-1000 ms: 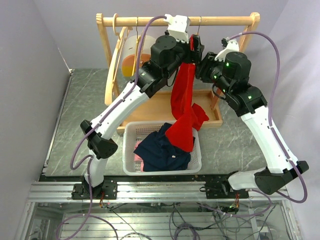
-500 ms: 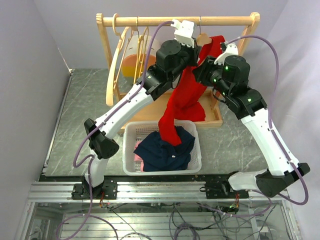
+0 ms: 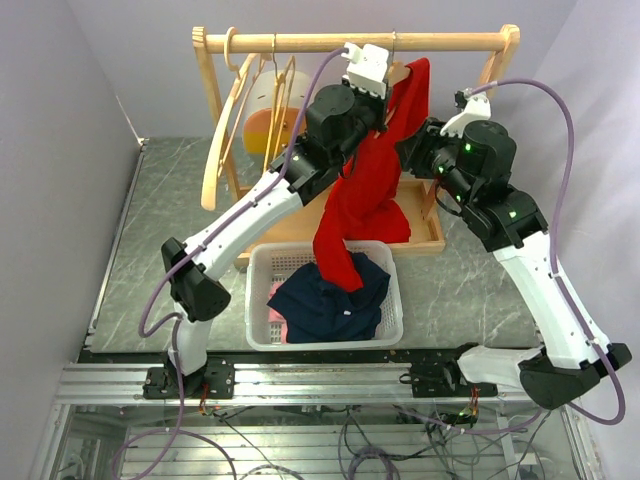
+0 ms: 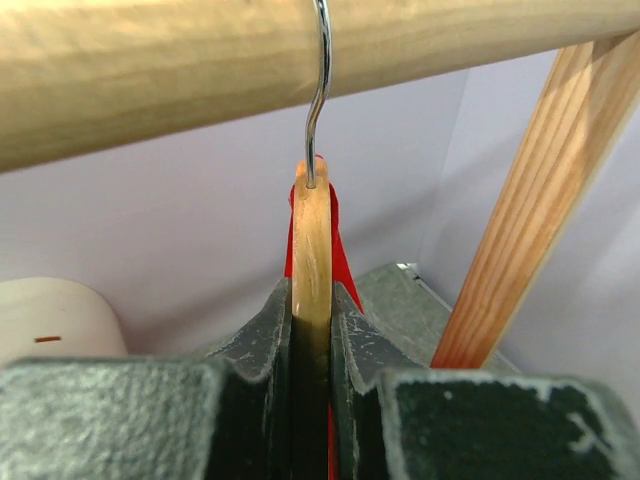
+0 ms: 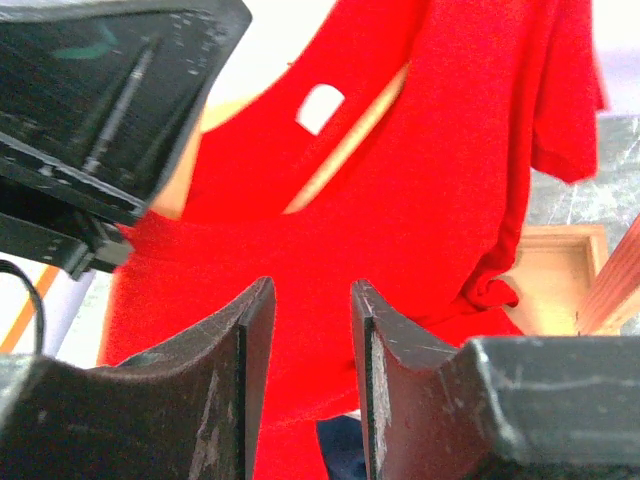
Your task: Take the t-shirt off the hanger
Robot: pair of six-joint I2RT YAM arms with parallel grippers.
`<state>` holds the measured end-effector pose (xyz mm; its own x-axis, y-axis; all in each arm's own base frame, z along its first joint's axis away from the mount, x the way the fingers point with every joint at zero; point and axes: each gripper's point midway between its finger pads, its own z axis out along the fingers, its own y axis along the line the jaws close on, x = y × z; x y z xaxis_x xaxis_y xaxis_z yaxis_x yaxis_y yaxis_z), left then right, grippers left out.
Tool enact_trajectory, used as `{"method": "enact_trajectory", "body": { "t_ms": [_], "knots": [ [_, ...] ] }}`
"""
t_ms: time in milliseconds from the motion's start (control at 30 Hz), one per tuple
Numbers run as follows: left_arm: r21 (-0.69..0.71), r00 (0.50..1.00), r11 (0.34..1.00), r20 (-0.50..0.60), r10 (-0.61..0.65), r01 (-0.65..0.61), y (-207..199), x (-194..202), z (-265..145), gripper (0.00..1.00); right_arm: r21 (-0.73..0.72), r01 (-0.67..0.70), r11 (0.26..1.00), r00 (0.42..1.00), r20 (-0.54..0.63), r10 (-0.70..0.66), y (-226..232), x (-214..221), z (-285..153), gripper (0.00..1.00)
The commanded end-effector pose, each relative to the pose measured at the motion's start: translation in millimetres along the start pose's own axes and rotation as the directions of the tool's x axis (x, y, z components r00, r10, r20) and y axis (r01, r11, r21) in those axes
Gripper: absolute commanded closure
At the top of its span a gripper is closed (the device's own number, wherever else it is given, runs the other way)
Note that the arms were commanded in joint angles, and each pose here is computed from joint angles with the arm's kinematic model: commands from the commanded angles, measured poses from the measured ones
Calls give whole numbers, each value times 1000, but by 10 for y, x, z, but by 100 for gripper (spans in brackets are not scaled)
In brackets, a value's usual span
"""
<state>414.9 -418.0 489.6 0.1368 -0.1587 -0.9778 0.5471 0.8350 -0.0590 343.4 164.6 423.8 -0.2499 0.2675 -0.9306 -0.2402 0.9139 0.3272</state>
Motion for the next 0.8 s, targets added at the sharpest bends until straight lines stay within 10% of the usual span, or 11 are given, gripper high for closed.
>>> {"method": "enact_trajectory", "body": {
  "t_ms": [0,767],
  "knots": [
    [-54,959,998,284,-3,19,218,-1092,-294,93,5,18,1000,1000,24,-18,-22,-42,-72,63],
    [9,990,990,-22,141,-141,322,-838,-842,93,33,17,999,1000,16,-17,-62,51,146,58]
  ]
}}
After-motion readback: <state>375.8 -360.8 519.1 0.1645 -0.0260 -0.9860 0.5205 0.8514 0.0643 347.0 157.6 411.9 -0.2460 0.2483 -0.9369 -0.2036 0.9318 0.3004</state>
